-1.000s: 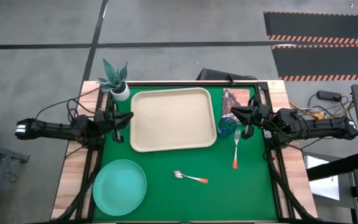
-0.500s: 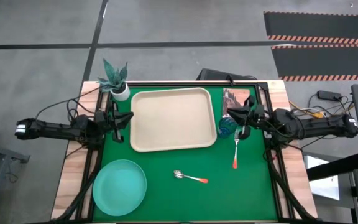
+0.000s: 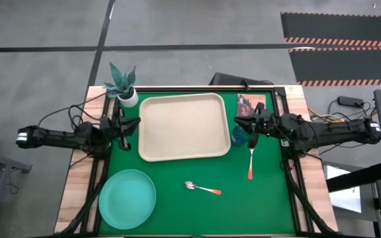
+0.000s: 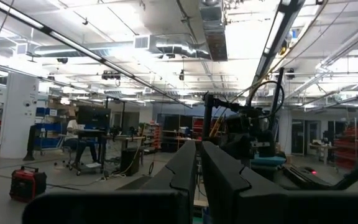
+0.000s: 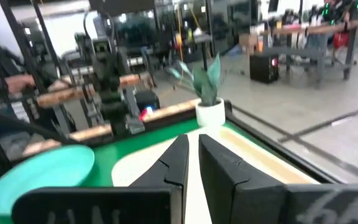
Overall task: Pick and place plate/cup/fork/spoon on tray
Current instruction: Put the blue cup on the light brown serving tray
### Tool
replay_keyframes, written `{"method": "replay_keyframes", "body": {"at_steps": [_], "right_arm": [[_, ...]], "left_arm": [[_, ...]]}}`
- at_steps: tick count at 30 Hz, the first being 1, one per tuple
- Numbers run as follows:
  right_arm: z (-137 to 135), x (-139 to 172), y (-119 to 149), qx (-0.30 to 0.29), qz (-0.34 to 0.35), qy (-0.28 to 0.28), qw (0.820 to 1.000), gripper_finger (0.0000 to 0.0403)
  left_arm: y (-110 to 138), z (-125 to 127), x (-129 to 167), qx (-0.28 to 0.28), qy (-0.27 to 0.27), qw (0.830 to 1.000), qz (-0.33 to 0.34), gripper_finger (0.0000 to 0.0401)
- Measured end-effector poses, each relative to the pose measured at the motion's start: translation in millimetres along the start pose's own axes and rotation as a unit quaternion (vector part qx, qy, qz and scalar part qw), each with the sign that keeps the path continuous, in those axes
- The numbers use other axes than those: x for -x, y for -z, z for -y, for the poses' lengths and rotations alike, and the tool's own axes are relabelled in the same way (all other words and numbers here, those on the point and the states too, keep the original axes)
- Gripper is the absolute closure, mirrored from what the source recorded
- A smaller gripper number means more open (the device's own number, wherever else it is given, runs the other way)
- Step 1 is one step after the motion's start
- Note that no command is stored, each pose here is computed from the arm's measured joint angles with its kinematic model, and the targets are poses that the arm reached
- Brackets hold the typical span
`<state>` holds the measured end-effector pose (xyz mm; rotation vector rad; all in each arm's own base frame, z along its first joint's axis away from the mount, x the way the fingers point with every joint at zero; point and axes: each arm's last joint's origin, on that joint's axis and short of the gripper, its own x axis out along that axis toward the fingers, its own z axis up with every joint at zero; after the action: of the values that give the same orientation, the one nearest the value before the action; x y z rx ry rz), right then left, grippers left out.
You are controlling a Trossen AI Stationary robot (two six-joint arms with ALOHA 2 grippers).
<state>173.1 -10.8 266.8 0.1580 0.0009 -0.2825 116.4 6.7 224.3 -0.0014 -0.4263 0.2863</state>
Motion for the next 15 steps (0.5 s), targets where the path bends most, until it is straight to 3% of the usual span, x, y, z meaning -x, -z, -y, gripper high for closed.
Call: {"method": "replay_keyframes", "body": {"at_steps": [9, 15], "right_arm": [[-9, -31, 8, 0.030, -0.067, 0.004, 0.997, 0.0374], [-16, -51, -4, 0.023, -0.144, 0.024, 0.989, 0.0374]], "left_arm": [[-1, 0, 0, 0.001, -0.002, 1.000, 0.007, 0.0388], [-2, 0, 0, 0.002, -0.002, 1.000, 0.010, 0.0388]]}}
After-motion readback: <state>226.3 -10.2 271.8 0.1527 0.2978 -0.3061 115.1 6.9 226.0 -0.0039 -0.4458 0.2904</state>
